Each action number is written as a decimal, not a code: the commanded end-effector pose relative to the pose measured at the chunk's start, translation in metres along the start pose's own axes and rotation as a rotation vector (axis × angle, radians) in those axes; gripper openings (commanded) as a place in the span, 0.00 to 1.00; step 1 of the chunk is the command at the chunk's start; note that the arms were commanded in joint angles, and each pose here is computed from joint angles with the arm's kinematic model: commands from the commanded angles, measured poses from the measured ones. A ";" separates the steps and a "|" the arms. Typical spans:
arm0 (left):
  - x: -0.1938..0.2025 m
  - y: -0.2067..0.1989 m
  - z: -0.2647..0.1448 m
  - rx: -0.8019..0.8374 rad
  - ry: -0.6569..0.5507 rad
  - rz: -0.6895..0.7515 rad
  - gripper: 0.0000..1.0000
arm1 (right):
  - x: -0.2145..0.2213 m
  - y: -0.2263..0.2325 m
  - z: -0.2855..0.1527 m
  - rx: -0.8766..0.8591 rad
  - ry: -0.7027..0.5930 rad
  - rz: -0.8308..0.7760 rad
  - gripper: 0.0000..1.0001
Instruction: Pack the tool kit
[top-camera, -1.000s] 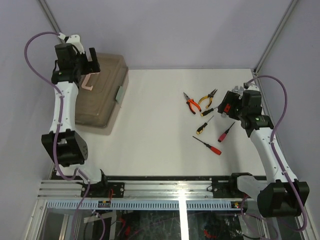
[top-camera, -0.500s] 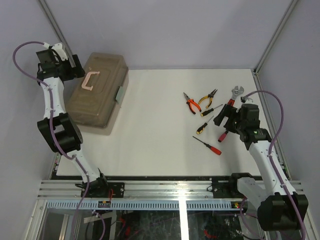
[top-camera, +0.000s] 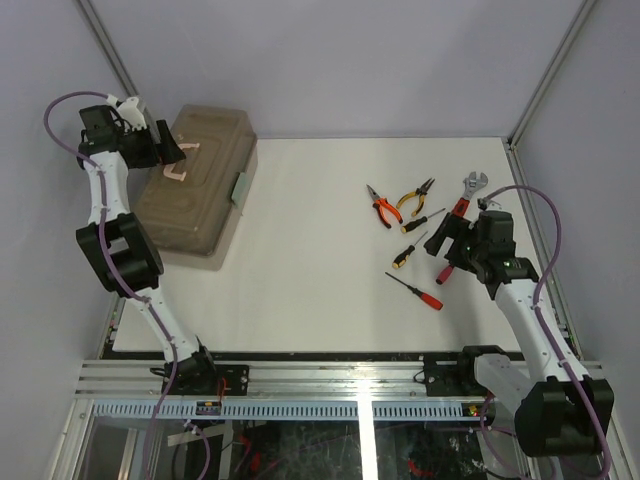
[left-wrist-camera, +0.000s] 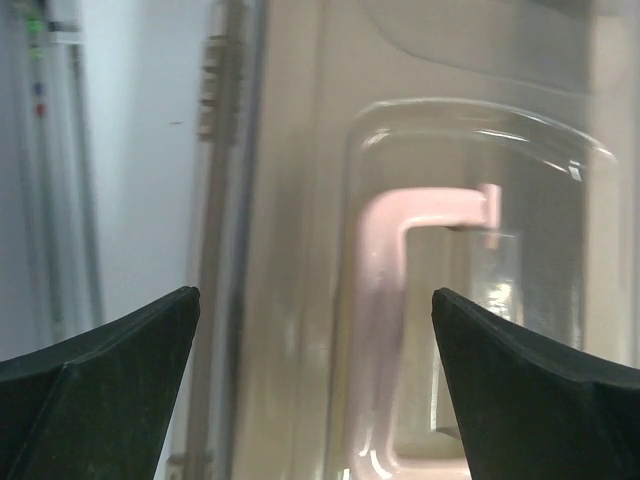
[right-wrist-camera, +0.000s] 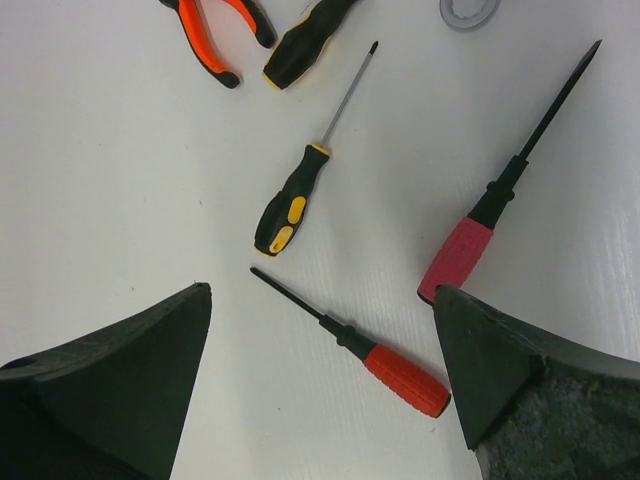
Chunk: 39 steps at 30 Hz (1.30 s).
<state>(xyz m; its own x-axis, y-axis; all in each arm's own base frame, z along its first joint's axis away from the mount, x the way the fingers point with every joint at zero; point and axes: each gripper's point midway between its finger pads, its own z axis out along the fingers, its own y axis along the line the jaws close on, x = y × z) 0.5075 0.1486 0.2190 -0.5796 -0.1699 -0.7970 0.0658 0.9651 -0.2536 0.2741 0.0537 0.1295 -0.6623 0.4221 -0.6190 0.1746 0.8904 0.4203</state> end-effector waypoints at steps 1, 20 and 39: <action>0.026 -0.017 0.009 0.116 0.082 -0.002 0.97 | -0.027 0.018 0.000 -0.057 -0.058 0.002 1.00; 0.118 -0.098 0.007 0.272 0.265 0.030 0.95 | -0.055 0.146 0.050 -0.390 0.053 -0.103 0.94; 0.159 -0.127 -0.001 0.303 0.332 0.107 0.95 | -0.041 0.316 0.155 -0.973 0.376 0.099 0.88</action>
<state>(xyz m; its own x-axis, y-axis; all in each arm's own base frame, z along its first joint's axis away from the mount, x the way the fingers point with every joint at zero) 0.4523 0.0213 0.2047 -0.5765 -0.0170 -0.8169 0.3753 0.8826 -0.2832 0.4695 0.3043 0.1244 -0.8954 0.2871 -0.3404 -0.1866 0.4521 0.8722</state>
